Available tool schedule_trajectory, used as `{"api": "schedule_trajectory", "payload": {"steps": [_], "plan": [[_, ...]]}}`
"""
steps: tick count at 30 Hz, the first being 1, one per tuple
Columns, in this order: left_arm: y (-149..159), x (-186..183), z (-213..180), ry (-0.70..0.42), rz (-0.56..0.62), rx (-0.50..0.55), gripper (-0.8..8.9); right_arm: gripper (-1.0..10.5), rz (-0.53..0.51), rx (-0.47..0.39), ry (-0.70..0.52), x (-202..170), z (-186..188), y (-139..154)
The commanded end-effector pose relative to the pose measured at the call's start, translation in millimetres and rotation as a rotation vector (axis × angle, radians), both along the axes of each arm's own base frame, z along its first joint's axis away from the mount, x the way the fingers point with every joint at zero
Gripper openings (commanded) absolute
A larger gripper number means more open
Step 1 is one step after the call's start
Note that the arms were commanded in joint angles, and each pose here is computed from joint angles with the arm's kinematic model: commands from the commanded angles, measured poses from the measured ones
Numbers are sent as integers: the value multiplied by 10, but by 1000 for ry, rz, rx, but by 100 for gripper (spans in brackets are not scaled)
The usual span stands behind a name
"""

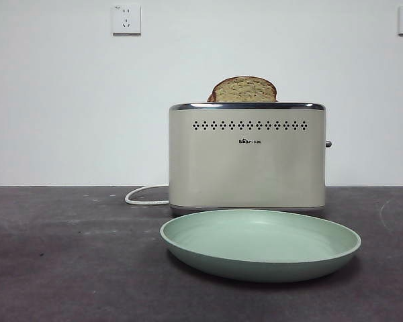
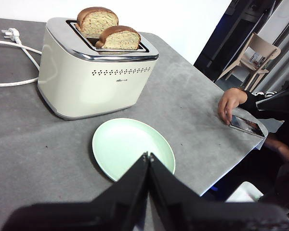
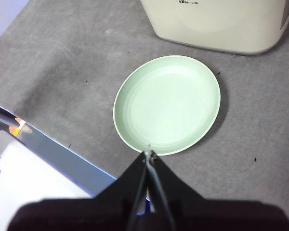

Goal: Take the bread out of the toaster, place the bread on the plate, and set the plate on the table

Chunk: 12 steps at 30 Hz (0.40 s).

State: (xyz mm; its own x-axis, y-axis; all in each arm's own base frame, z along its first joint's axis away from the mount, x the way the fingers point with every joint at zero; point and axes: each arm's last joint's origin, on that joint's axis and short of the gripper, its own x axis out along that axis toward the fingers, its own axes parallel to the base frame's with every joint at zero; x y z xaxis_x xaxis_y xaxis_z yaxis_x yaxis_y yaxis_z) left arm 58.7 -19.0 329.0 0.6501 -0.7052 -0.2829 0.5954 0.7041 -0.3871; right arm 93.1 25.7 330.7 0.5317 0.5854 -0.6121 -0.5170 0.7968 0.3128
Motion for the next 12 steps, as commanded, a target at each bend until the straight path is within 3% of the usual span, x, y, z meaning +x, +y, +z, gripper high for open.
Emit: {"api": "schedule_trajectory", "payload": {"steps": [1,3,6,7,8,12], "plan": [[-3,-3,15,-28,-11,13,2,13,12,-6,-17,-1,11,3],[-3,-1,19,-32,-10,12,79,106,11,-6,-17,0,12,3],[-2,0,20,-34,-8,14,473,419,-2,5,-8,1,13,2],[-2,2,24,-39,-7,14,540,518,-3,5,-7,1,13,2],[-2,4,29,-45,-8,14,538,577,-3,6,-6,1,13,2],[-2,18,68,-92,-10,15,538,581,-3,6,-7,1,13,3]]}}
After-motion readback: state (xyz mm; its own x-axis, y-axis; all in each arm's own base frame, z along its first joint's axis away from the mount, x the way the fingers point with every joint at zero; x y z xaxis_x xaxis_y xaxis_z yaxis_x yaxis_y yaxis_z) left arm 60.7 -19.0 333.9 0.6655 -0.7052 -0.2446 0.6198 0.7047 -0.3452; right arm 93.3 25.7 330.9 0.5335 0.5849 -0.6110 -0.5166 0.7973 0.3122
